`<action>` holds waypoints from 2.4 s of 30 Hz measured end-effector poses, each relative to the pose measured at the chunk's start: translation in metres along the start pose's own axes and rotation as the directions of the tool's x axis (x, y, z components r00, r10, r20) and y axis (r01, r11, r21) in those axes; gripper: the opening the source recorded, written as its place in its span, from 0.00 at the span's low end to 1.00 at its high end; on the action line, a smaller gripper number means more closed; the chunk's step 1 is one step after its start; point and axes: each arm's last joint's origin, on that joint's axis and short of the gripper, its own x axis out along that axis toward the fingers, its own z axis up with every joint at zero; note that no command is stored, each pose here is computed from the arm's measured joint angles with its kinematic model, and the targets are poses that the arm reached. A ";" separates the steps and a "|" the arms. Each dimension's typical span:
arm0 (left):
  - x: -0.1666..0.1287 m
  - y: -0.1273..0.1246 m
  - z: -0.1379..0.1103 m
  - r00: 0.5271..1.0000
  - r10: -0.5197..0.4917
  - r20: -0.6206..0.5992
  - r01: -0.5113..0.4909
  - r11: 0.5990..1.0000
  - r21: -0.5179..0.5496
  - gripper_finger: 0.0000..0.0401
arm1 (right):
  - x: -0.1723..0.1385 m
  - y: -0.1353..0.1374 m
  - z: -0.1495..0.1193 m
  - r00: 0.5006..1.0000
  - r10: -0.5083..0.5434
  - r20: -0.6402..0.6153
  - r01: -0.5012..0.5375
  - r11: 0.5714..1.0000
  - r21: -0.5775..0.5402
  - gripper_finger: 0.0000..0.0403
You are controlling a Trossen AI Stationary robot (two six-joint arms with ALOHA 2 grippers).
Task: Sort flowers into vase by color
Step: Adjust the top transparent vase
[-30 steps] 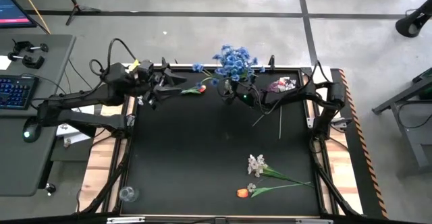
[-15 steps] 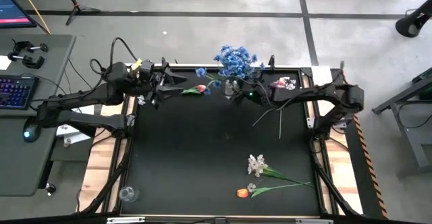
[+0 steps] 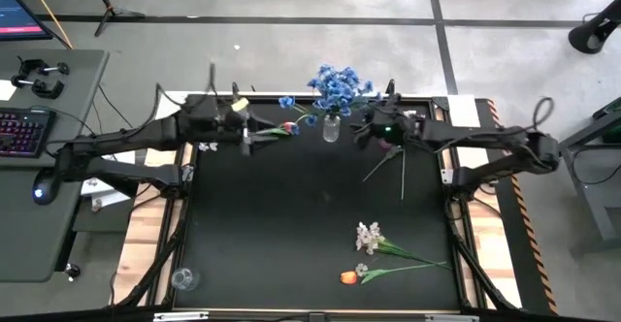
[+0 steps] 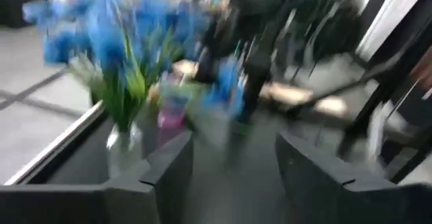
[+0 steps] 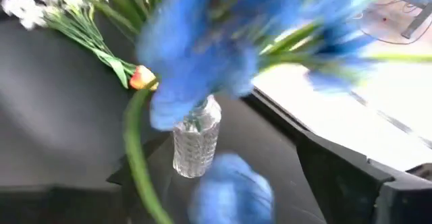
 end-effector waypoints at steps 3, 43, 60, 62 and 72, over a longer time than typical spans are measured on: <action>0.014 0.002 -0.021 1.000 0.004 0.013 -0.004 1.000 0.030 0.33 | -0.022 -0.010 0.005 1.000 0.018 0.023 -0.019 0.999 0.038 0.65; 0.145 0.067 -0.103 0.985 0.158 0.072 -0.166 0.980 0.106 0.22 | -0.087 -0.037 0.019 0.971 0.131 0.198 -0.181 0.948 0.261 0.03; 0.171 0.065 -0.102 0.936 0.273 0.221 -0.304 0.945 0.119 0.46 | -0.087 -0.037 0.019 0.971 0.132 0.197 -0.184 0.943 0.276 0.03; 0.172 0.061 -0.099 0.933 0.276 0.232 -0.309 0.943 0.120 0.46 | -0.087 -0.037 0.019 0.971 0.132 0.197 -0.184 0.943 0.276 0.03; 0.171 0.054 -0.094 0.890 0.351 0.291 -0.403 0.904 0.144 0.27 | -0.087 -0.037 0.019 0.971 0.132 0.197 -0.184 0.944 0.275 0.03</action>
